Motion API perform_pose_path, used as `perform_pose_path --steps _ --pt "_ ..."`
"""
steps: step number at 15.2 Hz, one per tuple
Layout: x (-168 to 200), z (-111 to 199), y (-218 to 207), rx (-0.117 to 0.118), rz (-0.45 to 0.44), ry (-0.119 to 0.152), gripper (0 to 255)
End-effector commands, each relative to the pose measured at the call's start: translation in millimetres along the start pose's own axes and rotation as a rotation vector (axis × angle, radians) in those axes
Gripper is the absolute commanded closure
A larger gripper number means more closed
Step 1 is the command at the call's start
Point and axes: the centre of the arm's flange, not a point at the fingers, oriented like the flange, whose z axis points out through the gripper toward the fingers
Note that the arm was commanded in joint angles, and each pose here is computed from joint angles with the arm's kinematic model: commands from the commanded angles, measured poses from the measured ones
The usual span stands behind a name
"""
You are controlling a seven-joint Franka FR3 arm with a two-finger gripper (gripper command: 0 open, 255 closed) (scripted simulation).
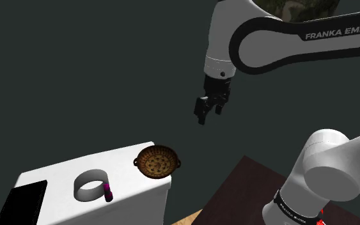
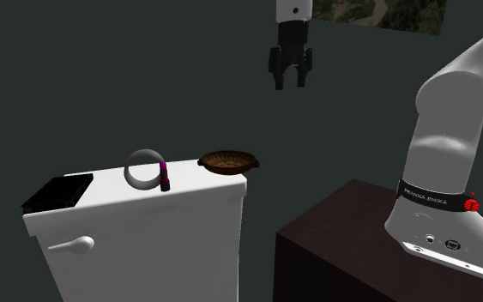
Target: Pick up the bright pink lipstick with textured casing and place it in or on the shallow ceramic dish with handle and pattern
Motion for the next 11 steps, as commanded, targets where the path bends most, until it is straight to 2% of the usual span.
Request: perform_pose_path --steps 1,11 --pt "3 12 -27 0.004 0.020 0.003 0" --pt "30 63 -143 0.017 0.113 0.012 0"
